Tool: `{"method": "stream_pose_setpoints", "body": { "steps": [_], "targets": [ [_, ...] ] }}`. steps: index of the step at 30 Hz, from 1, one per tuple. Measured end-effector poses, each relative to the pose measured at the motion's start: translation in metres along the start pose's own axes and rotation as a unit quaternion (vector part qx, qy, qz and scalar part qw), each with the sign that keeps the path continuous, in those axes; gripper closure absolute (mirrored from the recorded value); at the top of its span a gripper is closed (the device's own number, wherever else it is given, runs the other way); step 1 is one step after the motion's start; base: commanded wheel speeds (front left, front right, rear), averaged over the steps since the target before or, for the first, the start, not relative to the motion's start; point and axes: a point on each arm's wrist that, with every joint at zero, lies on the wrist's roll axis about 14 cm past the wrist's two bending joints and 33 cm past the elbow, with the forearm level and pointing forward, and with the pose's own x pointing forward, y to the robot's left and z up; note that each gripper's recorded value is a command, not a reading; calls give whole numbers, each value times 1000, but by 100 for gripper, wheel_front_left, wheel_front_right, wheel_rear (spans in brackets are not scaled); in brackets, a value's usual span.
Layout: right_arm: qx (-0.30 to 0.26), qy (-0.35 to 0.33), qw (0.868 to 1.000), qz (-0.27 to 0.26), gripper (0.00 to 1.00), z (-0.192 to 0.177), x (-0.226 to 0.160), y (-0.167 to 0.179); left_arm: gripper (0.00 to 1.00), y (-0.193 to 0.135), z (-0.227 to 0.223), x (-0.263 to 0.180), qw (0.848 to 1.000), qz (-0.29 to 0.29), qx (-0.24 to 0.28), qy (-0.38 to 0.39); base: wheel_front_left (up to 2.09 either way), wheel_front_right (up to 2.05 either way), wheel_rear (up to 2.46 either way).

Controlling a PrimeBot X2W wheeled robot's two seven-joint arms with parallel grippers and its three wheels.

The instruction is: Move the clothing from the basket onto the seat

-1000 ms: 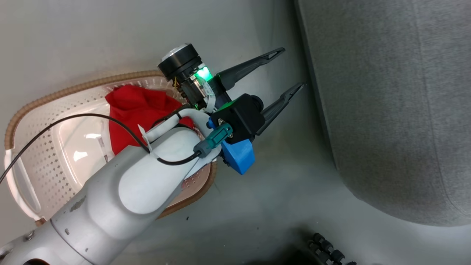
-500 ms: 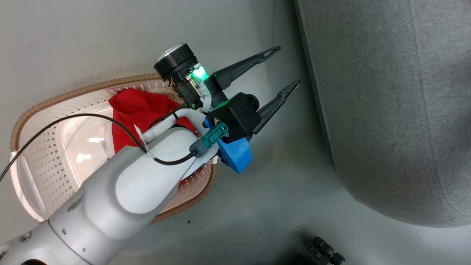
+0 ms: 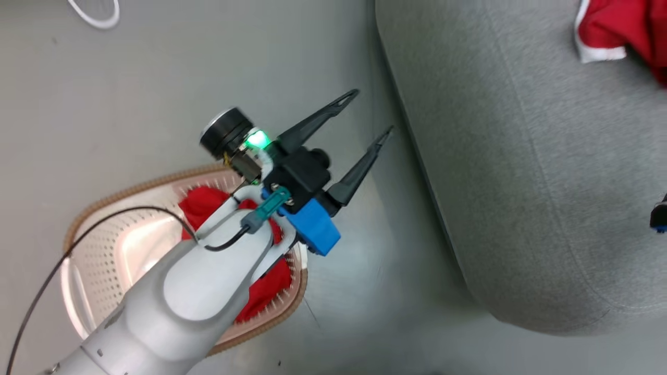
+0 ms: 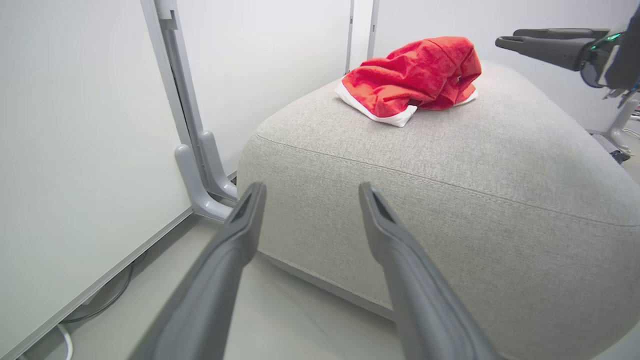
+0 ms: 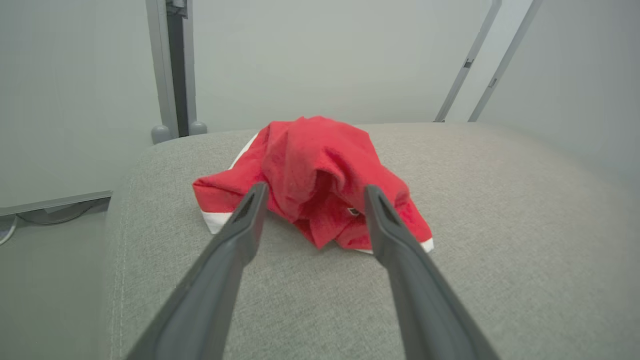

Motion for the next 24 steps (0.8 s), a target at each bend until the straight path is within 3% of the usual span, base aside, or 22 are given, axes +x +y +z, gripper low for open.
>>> {"method": "stream_pose_setpoints", "body": {
  "steps": [6, 12, 24],
  "targets": [
    [9, -55, 998, 36, 0, 40, -20, 15, 0, 14, 30, -18, 998, 64, 0, -6, 0, 0, 0],
    [33, -119, 987, 106, 0, 86, -39, 58, 0, 42, 72, -58, 987, 159, 10, -32, 0, 0, 0],
    [93, -175, 946, 255, 0, 131, -94, 161, 0, 80, 115, -188, 933, 353, 26, -60, 0, 0, 0]
  ]
}}
